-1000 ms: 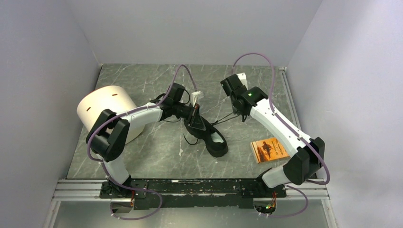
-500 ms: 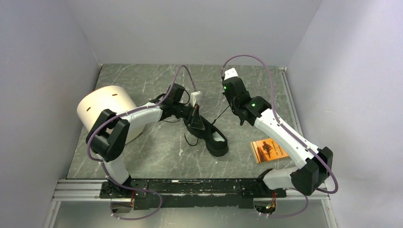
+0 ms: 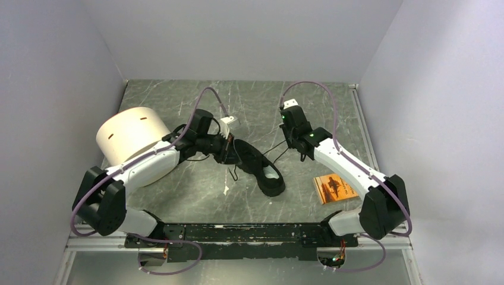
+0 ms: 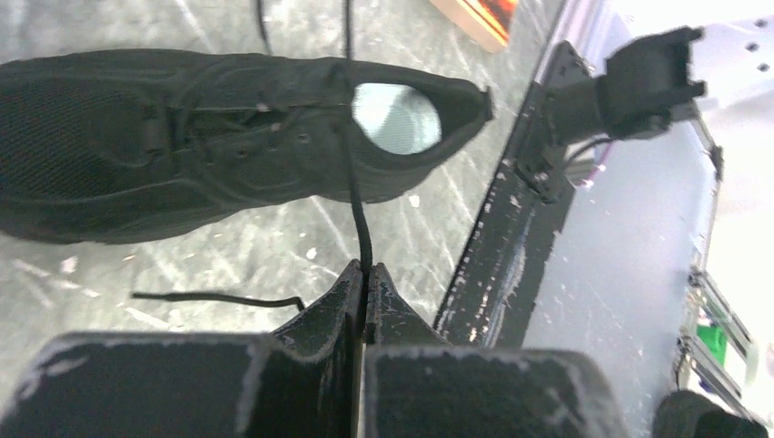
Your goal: Tie the shoes
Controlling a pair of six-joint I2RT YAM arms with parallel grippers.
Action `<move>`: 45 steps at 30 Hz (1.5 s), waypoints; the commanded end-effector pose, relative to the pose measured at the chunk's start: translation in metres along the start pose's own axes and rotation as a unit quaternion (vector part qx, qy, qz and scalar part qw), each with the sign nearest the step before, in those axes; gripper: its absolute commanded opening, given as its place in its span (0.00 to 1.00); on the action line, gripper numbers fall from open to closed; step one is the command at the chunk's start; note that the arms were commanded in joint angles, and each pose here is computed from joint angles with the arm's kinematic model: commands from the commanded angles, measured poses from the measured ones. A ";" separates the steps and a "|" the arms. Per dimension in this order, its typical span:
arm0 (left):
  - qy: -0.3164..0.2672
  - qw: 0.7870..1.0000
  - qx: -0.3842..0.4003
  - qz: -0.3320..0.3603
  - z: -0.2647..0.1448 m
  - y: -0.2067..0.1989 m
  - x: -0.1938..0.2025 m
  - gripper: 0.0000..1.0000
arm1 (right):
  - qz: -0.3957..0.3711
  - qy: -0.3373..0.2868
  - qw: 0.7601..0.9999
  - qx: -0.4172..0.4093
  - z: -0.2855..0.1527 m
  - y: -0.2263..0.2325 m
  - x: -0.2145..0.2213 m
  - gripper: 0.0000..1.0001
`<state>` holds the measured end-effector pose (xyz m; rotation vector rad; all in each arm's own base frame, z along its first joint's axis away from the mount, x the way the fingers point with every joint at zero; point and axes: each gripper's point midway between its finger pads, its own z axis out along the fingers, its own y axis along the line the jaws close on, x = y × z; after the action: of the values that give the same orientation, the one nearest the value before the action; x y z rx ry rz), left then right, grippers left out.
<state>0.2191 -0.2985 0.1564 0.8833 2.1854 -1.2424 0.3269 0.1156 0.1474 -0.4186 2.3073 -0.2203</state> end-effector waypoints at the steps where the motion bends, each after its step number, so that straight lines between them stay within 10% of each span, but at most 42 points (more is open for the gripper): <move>1: 0.013 0.996 -0.085 -0.028 -0.005 0.039 0.011 0.05 | 0.036 -0.024 0.999 -0.020 0.014 0.005 -0.018 0.00; 16: 0.079 0.972 -0.171 -0.142 -0.005 0.078 0.099 0.05 | 0.208 0.115 0.966 -0.101 0.050 0.012 0.077 0.00; 22: 0.047 0.977 -0.178 -0.112 0.016 0.100 0.068 0.05 | 0.246 0.117 0.918 -0.289 0.030 0.081 0.083 0.00; 32: 0.015 0.978 -0.161 -0.129 0.086 0.153 0.009 0.05 | 0.271 0.171 0.890 -0.323 0.017 0.106 0.126 0.00; 39: 0.021 0.978 -0.188 -0.087 0.073 0.159 -0.011 0.05 | 0.301 0.158 0.883 -0.324 0.006 0.112 0.133 0.00; 45: 0.023 0.973 -0.212 -0.089 0.020 0.140 0.011 0.05 | 0.292 0.134 0.922 -0.215 0.013 0.069 0.117 0.00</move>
<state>0.3277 -0.2940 0.0395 0.5722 2.4865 -0.8536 0.2170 0.1576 0.0194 0.0636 2.7081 0.7579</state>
